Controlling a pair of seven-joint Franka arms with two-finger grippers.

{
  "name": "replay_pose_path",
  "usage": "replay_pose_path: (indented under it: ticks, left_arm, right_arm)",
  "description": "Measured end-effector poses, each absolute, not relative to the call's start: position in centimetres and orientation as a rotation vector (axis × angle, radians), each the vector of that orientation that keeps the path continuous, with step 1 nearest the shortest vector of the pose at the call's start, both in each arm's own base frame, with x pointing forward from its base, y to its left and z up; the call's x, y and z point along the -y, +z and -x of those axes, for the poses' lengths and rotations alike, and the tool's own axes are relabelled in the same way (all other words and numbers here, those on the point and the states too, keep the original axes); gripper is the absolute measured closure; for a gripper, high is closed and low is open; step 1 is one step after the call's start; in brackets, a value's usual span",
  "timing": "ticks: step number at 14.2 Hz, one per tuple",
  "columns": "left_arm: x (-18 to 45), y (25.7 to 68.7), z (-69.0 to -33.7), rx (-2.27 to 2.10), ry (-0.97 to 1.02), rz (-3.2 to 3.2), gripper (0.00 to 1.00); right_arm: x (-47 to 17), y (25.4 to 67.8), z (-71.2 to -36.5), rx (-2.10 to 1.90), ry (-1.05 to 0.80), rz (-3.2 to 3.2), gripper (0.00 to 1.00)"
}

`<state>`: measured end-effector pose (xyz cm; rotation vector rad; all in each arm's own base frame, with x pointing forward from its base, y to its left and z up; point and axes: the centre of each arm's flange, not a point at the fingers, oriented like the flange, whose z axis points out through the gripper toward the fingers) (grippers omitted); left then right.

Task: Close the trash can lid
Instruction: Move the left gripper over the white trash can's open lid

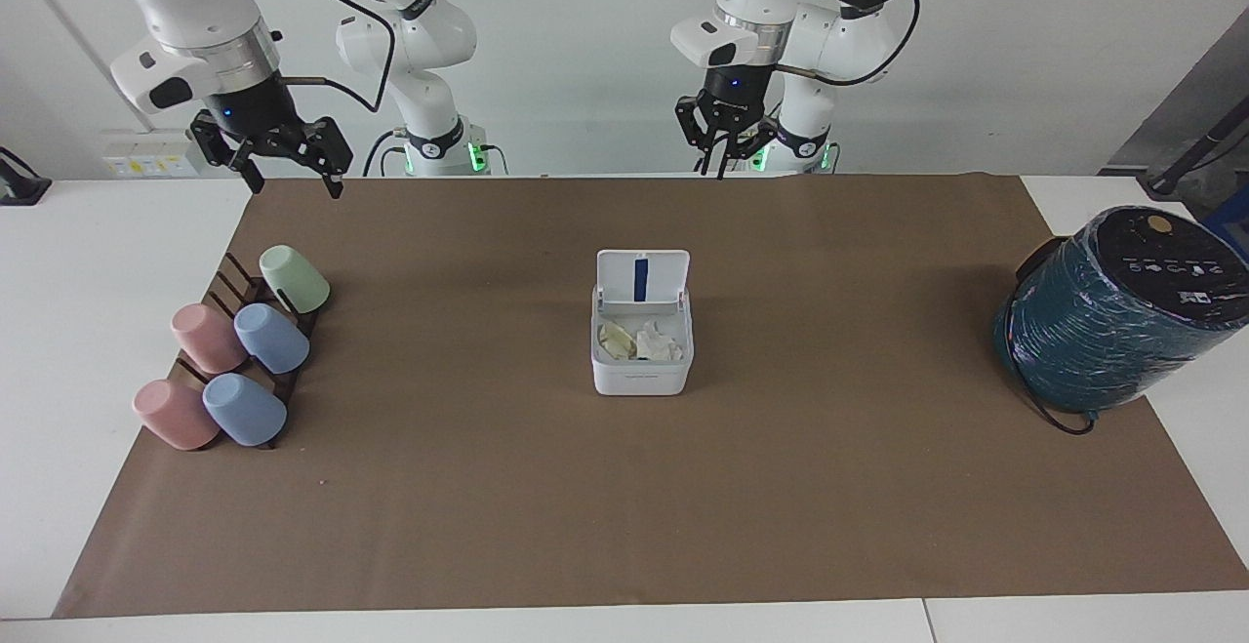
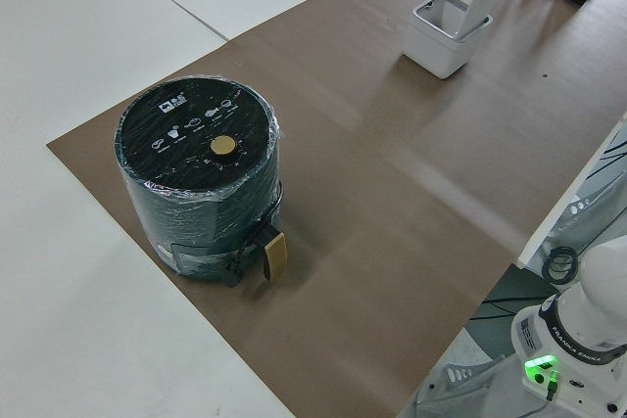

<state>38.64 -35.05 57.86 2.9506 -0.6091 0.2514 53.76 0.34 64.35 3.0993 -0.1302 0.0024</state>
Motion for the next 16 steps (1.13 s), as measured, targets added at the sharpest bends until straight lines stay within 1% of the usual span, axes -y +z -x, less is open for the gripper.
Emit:
replay_pose_path:
  ticks: [9, 16]
  left_arm:
    - [40.0, 51.4, -40.1, 0.547, 0.281, -2.926, 0.99]
    - [40.1, 50.1, -42.5, 0.494, 0.354, -2.897, 0.99]
  right_arm:
    - [-0.3, 64.4, -53.8, 0.13, 0.002, -3.099, 0.0]
    - [-0.3, 64.4, -53.8, 0.13, 0.002, -3.099, 0.0]
